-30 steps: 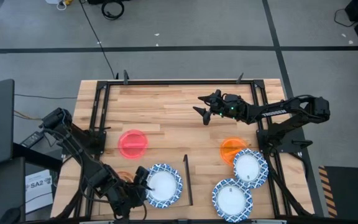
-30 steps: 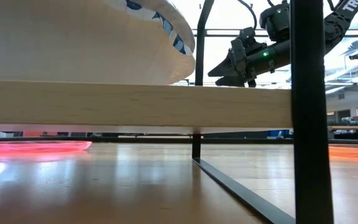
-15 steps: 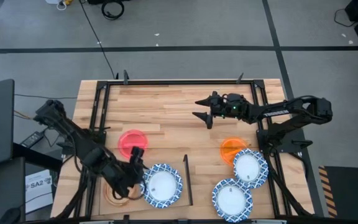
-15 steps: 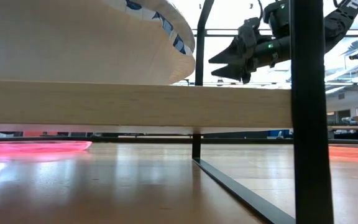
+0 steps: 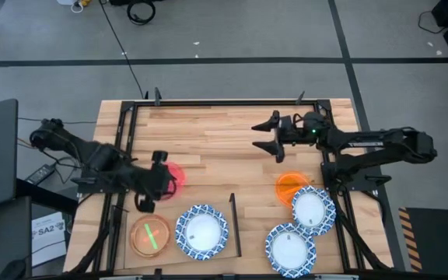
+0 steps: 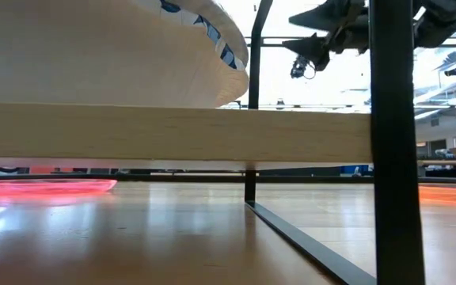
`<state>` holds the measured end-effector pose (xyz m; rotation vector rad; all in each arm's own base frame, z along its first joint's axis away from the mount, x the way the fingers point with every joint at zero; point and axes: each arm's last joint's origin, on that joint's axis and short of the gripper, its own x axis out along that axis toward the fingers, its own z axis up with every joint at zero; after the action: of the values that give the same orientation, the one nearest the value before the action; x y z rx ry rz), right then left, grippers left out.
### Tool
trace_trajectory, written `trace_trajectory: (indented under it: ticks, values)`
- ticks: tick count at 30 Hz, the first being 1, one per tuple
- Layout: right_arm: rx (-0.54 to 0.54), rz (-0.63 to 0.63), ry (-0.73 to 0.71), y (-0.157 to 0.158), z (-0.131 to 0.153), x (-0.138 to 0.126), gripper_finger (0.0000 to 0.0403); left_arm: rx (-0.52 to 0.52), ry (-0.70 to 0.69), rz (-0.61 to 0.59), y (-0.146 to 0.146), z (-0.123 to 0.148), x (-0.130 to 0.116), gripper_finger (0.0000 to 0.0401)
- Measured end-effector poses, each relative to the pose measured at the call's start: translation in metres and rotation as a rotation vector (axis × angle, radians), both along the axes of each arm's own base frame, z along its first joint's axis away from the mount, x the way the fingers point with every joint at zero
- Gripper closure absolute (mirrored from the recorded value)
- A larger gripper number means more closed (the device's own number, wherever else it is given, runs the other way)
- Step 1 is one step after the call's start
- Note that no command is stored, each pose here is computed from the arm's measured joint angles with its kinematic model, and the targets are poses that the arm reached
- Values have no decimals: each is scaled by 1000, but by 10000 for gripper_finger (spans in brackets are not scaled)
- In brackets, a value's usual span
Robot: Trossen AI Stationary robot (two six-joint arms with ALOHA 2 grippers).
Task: Place and stack plates onto a shelf
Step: Stack the top blue bowl on top of the other blue bowl on the shelf
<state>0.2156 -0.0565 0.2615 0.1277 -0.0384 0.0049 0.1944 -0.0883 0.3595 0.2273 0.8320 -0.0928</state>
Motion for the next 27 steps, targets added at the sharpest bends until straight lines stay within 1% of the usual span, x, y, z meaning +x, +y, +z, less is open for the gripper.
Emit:
trace_trajectory:
  ticks: [3, 7, 10, 12, 15, 17, 21, 24, 27]
  values:
    - [2, 48, 12, 6, 4, -7, 103, 2, -22, 12, 14, 6, -3, 205]
    - [10, 73, 39, 14, 8, -16, 103, 5, -45, 30, 30, 12, -7, 205]
    - [18, 84, 66, 18, 9, -24, 103, -11, -70, 34, 43, 10, -10, 205]
    - [24, 88, 83, 20, 10, -30, 103, -31, -83, 32, 51, 3, -12, 205]
    - [70, 90, 103, 23, 12, -39, 103, -45, -97, 45, 63, -11, -16, 205]
    - [105, 90, 120, 24, 13, -45, 103, -41, -111, 62, 71, -21, -19, 205]
    - [142, 88, 163, 27, 12, -57, 103, -29, -147, 78, 84, -38, -21, 205]
    - [159, 84, 225, 29, 15, -64, 103, -14, -169, 84, 93, -50, -20, 205]
    - [173, 53, 313, 30, 24, -70, 103, 2, -184, 96, 101, -62, -17, 205]
